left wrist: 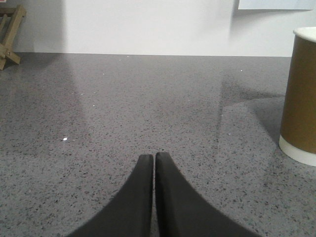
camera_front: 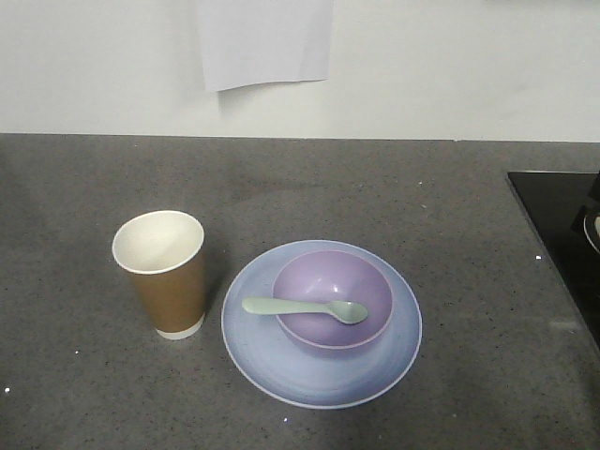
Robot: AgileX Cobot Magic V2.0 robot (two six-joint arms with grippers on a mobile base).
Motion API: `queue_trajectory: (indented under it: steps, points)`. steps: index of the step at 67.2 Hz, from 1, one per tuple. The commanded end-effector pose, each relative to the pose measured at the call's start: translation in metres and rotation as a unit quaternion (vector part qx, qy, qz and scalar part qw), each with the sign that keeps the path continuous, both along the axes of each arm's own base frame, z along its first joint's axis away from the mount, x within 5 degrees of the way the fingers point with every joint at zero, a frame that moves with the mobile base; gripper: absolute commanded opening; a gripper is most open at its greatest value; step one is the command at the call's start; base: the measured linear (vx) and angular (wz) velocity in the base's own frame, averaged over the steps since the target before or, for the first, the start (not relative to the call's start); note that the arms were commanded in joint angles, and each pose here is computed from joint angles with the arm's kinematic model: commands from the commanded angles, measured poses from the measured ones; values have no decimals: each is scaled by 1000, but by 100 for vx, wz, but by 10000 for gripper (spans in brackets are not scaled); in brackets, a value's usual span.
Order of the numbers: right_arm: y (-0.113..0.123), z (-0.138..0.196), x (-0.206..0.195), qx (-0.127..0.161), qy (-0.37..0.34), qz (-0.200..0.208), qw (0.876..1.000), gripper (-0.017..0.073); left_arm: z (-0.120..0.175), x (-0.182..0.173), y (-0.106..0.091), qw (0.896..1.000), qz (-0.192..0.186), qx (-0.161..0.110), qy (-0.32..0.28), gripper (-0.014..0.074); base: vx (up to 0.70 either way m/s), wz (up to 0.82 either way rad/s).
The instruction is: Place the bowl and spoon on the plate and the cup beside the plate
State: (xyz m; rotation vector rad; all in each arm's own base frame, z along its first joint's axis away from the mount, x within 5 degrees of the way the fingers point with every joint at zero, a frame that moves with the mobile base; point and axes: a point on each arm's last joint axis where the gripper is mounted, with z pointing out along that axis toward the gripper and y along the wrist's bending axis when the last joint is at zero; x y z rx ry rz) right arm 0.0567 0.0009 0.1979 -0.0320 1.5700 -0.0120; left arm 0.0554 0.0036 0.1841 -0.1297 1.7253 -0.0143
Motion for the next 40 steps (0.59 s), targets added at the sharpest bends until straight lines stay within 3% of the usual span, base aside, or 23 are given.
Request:
queue_trajectory:
  steps: [1,40]
  points:
    - [-1,6,-1,0,-39,-5,999,-3,9,0,0,999,0,-2,-42,-7,0,0]
    - [-1,6,-1,0,-39,-6,999,-3,9,0,0,999,0,-2,-42,-6,0,0]
